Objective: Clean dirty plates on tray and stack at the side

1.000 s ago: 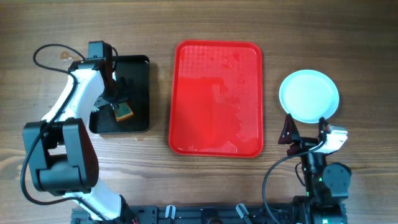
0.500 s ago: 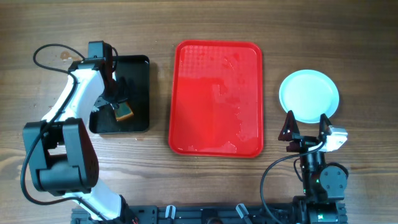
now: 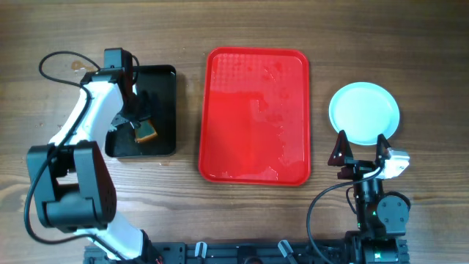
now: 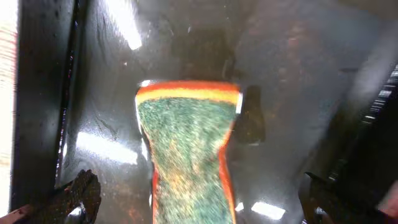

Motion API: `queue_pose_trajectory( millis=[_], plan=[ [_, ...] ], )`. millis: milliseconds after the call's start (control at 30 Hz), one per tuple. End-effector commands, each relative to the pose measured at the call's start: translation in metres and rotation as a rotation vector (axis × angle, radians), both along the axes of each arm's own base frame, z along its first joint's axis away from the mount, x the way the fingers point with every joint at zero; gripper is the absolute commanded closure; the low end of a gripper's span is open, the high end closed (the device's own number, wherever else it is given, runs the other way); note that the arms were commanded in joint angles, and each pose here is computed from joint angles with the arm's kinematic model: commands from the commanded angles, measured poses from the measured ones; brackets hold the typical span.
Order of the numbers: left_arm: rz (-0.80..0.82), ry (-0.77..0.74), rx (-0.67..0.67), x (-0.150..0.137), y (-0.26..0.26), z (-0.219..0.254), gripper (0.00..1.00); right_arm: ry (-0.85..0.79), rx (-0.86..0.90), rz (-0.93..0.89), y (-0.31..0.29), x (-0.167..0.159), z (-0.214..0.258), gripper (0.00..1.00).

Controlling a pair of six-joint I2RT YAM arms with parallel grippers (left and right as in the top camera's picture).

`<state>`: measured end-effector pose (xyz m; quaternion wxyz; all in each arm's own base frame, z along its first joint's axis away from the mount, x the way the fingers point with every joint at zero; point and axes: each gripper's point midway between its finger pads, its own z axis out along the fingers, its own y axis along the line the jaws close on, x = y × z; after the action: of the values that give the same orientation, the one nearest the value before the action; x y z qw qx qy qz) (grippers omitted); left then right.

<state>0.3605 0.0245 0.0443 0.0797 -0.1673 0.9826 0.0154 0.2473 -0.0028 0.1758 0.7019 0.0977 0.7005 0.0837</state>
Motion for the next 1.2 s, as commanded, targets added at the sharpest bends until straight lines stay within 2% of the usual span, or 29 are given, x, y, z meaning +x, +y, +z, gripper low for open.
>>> queue_pose_trajectory(
  millis=[0,233,367,467,633,833,933,1167],
  plan=[
    [-0.052,-0.157,-0.002,0.004,-0.015,0.054,0.00,-0.016,0.008,-0.012,-0.002,-0.001,0.003,0.00],
    [-0.101,-0.428,-0.004,-0.021,-0.032,0.143,0.00,-0.016,0.008,-0.012,-0.002,-0.001,0.003,0.00],
    [-0.084,-0.633,0.026,-0.058,-0.025,0.192,0.00,-0.016,0.008,-0.012,-0.002,-0.001,0.003,0.00],
    [-0.058,-0.812,0.028,-0.074,-0.020,0.209,0.00,-0.016,0.008,-0.012,-0.002,-0.001,0.003,0.00],
    [-0.025,-1.037,0.014,-0.098,-0.018,0.201,0.00,-0.016,0.008,-0.012,-0.002,-0.001,0.003,0.00],
    [0.042,-1.330,-0.013,-0.114,-0.011,0.193,0.00,-0.016,0.008,-0.012,-0.002,-0.001,0.003,0.00],
    [0.042,-1.398,-0.015,-0.121,-0.011,0.182,0.00,-0.016,0.008,-0.012,-0.002,-0.001,0.003,0.00],
    [0.056,-1.422,-0.003,-0.121,-0.007,0.152,0.00,-0.016,0.008,-0.012,-0.002,-0.001,0.003,0.00]
  ],
)
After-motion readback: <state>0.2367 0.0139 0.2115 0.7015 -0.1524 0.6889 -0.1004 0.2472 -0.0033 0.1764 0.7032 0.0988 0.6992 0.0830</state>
